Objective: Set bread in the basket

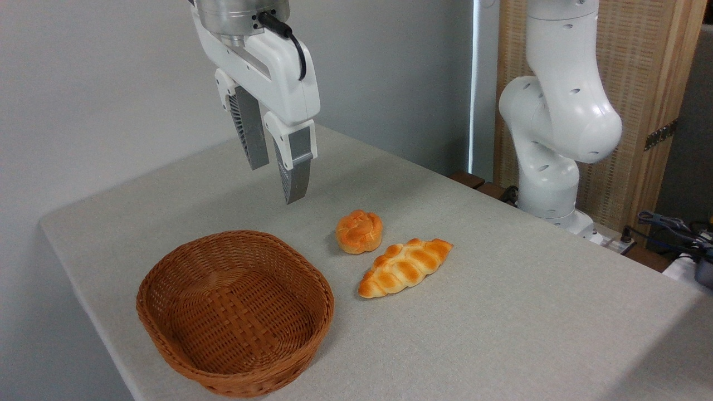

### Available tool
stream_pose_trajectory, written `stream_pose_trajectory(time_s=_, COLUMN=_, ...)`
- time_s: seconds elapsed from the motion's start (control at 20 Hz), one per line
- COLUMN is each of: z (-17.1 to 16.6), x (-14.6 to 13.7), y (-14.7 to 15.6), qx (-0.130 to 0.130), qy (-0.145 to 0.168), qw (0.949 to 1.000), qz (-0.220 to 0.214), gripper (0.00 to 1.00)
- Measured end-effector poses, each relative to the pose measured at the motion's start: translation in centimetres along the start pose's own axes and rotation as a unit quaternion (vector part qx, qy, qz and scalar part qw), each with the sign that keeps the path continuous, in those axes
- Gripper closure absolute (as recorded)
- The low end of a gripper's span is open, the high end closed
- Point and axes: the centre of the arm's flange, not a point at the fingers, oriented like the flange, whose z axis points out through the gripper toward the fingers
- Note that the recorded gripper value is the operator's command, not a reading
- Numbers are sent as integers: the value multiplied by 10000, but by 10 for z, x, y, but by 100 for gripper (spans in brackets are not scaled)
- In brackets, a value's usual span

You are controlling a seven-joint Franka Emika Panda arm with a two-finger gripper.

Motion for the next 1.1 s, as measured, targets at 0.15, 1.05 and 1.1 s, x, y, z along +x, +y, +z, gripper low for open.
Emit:
stream_pose_trajectory(time_s=0.15, z=0, x=-1, y=-1, qx=2, qy=2, qw=10000, qz=-17, gripper=0)
stream_pose_trajectory(time_s=1.05, z=1, x=-1, y=-2, qx=-42, qy=29, qw=9995, qz=-323, gripper=0)
stream_pose_trajectory(time_s=1.1, z=1, x=-1, y=-2, qx=-52, qy=35, qw=9995, qz=-311, gripper=0)
